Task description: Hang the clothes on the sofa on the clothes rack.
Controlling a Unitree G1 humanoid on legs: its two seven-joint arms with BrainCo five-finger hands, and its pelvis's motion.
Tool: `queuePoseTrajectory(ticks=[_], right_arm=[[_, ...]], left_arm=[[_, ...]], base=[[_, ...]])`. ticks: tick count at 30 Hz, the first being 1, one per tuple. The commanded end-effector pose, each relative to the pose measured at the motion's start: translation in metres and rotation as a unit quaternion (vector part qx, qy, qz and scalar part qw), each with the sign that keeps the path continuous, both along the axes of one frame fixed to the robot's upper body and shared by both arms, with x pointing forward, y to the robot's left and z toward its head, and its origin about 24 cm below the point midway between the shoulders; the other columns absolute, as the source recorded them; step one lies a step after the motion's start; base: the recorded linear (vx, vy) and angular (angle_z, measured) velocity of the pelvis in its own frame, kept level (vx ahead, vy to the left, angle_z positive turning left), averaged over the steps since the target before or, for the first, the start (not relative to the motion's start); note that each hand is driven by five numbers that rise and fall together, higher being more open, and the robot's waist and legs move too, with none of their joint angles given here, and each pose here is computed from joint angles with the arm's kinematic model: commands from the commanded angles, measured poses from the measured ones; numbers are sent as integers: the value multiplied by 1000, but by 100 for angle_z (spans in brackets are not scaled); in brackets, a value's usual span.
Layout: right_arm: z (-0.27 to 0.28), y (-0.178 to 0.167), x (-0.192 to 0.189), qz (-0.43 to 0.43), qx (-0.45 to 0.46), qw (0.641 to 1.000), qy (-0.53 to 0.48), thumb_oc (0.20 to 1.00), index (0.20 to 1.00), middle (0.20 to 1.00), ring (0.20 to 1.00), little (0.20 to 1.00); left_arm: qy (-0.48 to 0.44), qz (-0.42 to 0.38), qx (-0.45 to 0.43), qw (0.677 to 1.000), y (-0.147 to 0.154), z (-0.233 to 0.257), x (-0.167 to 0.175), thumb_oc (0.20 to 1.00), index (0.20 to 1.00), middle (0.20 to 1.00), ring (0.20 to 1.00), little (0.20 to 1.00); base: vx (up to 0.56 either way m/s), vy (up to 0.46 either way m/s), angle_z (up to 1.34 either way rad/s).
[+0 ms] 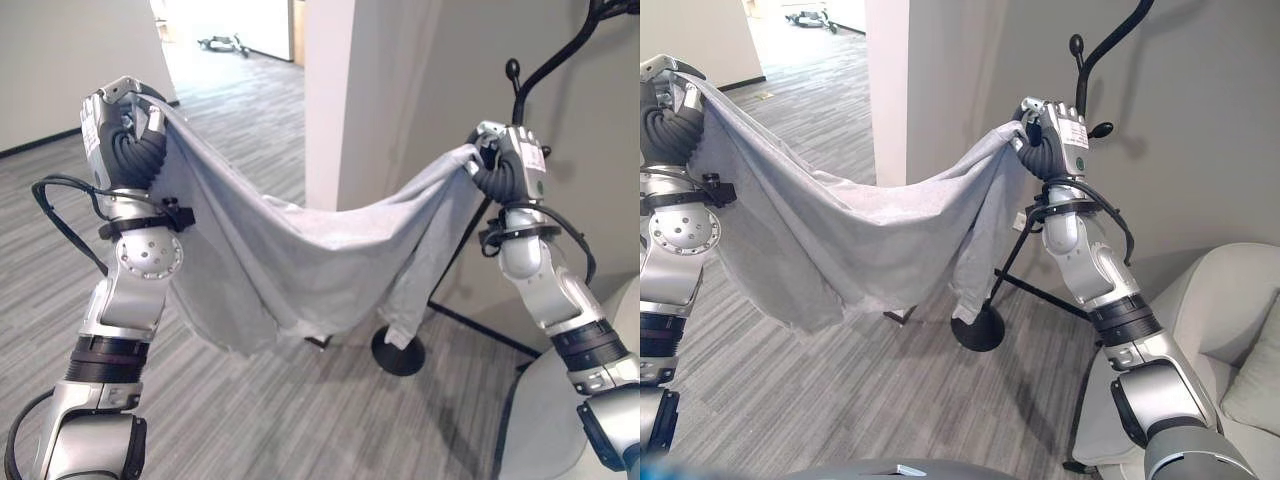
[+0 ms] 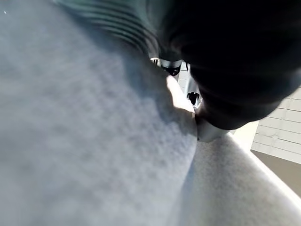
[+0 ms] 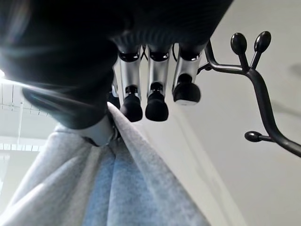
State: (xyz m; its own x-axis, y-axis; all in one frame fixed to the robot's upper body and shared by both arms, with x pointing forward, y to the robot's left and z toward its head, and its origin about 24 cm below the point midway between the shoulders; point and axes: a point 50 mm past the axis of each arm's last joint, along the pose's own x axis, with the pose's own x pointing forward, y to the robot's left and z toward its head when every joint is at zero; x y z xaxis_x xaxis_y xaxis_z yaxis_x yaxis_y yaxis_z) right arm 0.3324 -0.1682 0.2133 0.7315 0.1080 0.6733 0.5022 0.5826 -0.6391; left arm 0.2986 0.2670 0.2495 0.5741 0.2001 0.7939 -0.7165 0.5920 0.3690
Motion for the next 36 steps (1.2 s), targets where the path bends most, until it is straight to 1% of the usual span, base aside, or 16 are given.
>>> queuePoseTrajectory(ticks=[1,6,9,13,16,18,19,20,21,23,26,32,35,36], right_arm=[[22,7,2,4,4,999,-45,200,200,200,200,200],[30,5,0,3,11,998,-61,200,200,200,200,200],[48,6,-2,5,10,995,-95,200,200,200,200,200],[62,8,-2,1,-6,992,-122,200,200,200,200,200],[79,10,-5,0,-26,987,-156,200,200,200,200,200],[89,11,-7,1,-27,985,-169,200,200,200,200,200],[92,12,-9,5,-30,983,-179,200,200,200,200,200],[94,11,-15,17,-22,981,-191,200,200,200,200,200],[95,10,-15,16,-23,981,-192,200,200,200,200,200],[113,14,-21,25,-43,973,-225,200,200,200,200,200],[127,22,-28,42,-68,966,-248,200,200,200,200,200],[119,28,-21,48,-62,971,-225,200,200,200,200,200],[115,28,-18,48,-53,974,-214,200,200,200,200,200],[106,26,-16,47,-43,978,-199,200,200,200,200,200]], left_arm=[[-32,-14,16,999,-7,9,-6,200,200,200,200,200],[-41,-26,20,999,-11,15,-4,200,200,200,200,200],[-66,-42,25,997,-19,29,-4,200,200,200,200,200],[-89,-53,15,995,-24,37,-4,200,200,200,200,200],[-112,-66,6,992,-28,43,-7,200,200,200,200,200],[-118,-58,4,991,-22,46,-11,200,200,200,200,200],[-120,-57,-3,991,-22,44,-13,200,200,200,200,200],[-116,-66,-39,990,-26,35,-8,200,200,200,200,200],[-117,-66,-40,990,-26,35,-7,200,200,200,200,200],[-126,-70,-29,989,-30,43,-5,200,200,200,200,200],[-132,-45,-11,990,-19,46,-12,200,200,200,200,200],[-136,-27,-11,990,-13,41,-19,200,200,200,200,200],[-133,-32,-5,991,-17,42,-17,200,200,200,200,200],[-125,-32,-11,992,-18,38,-14,200,200,200,200,200]], base=[[-73,27,0],[-9,-112,-1],[-1,-278,6],[131,-441,33],[228,-716,45],[215,-655,45],[108,-436,11],[102,-433,10],[40,-398,32],[49,-288,57],[151,-350,26],[125,-155,-25],[99,-67,-9],[97,-24,13]])
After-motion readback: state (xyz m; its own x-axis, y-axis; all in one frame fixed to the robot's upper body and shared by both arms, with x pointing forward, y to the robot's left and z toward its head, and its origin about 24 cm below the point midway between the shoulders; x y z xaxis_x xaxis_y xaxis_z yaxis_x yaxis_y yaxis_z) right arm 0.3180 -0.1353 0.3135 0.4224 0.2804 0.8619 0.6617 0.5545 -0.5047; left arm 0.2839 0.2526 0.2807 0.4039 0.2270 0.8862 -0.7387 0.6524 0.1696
